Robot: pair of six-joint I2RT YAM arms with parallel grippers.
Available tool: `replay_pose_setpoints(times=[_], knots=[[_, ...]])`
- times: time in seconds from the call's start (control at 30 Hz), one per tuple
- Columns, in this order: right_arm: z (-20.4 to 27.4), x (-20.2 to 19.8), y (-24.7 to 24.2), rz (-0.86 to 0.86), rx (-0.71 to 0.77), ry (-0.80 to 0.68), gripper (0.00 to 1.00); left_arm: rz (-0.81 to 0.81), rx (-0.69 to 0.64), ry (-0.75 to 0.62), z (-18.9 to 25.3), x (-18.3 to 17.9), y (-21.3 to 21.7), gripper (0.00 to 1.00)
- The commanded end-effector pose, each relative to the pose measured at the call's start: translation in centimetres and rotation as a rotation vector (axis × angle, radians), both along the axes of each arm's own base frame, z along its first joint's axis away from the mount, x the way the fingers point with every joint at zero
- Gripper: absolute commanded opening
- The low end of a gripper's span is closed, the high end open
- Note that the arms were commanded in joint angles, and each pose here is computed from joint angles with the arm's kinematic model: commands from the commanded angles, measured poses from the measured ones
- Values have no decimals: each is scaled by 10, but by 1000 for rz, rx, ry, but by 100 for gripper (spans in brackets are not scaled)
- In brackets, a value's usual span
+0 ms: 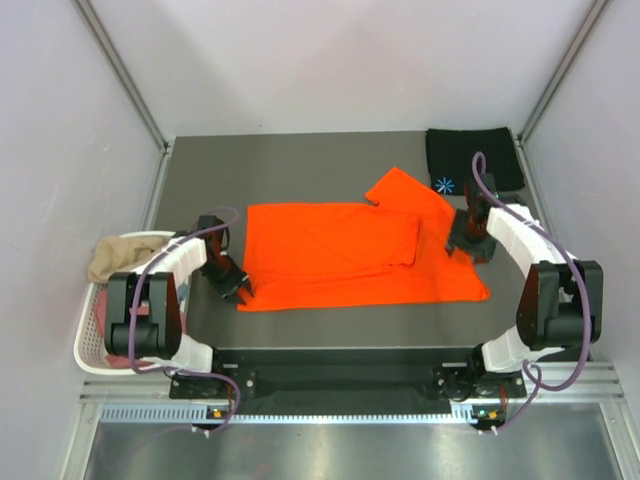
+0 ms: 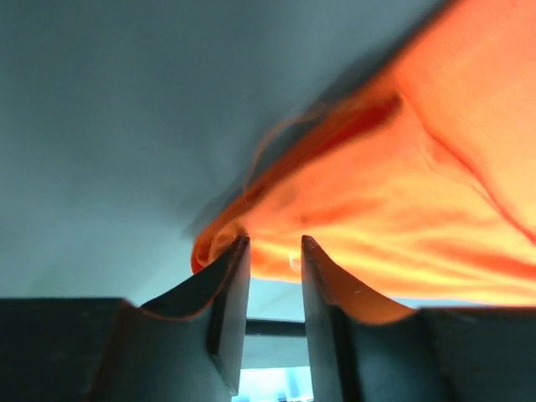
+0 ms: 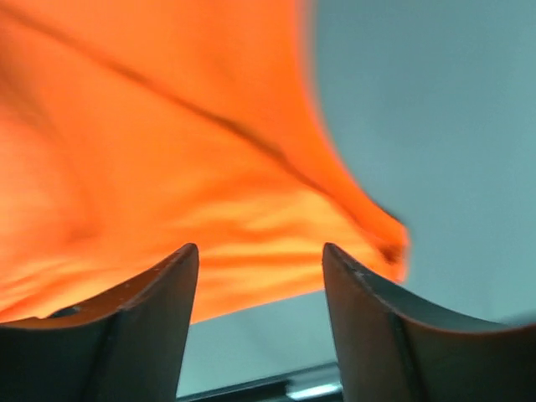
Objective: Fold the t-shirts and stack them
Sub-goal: Fold the tshirt
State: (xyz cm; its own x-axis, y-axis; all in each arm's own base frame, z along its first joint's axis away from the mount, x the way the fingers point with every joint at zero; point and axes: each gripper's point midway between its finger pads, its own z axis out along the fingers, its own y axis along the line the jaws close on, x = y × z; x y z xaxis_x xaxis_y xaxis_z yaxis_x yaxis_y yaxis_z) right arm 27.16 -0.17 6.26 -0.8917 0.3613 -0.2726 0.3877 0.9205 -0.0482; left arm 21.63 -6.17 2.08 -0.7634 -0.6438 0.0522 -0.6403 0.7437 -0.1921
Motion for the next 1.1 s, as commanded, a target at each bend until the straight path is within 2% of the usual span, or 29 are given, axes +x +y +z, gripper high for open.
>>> replay_pose_setpoints(times=[0.0, 0.1, 0.2, 0.3, 0.33, 0.37, 0.7, 0.8, 0.93, 1.07], knots=[[47, 41, 43, 114, 92, -153, 62, -47, -44, -110, 32, 13, -6, 38], [38, 53, 85, 161, 228, -153, 65, -70, -64, -220, 52, 26, -9, 44], [21, 57, 113, 169, 338, -123, 64, -86, -73, -286, 65, 31, -11, 44], [13, 60, 132, 164, 415, -125, 54, -100, -63, -321, 75, 34, -10, 41], [10, 59, 137, 163, 434, -122, 47, -104, -57, -331, 78, 34, -9, 40], [7, 57, 141, 156, 449, -111, 44, -110, -50, -336, 79, 34, -8, 39], [-21, 41, 146, 115, 455, -31, 41, -133, -27, -373, 91, 34, -4, 38], [-26, 40, 152, 119, 460, -21, 35, -139, -30, -374, 91, 33, -5, 37], [-27, 46, 161, 135, 459, -34, 33, -151, -28, -377, 92, 34, -5, 37], [-17, 70, 178, 178, 458, -90, 31, -158, -26, -384, 95, 37, -5, 37]])
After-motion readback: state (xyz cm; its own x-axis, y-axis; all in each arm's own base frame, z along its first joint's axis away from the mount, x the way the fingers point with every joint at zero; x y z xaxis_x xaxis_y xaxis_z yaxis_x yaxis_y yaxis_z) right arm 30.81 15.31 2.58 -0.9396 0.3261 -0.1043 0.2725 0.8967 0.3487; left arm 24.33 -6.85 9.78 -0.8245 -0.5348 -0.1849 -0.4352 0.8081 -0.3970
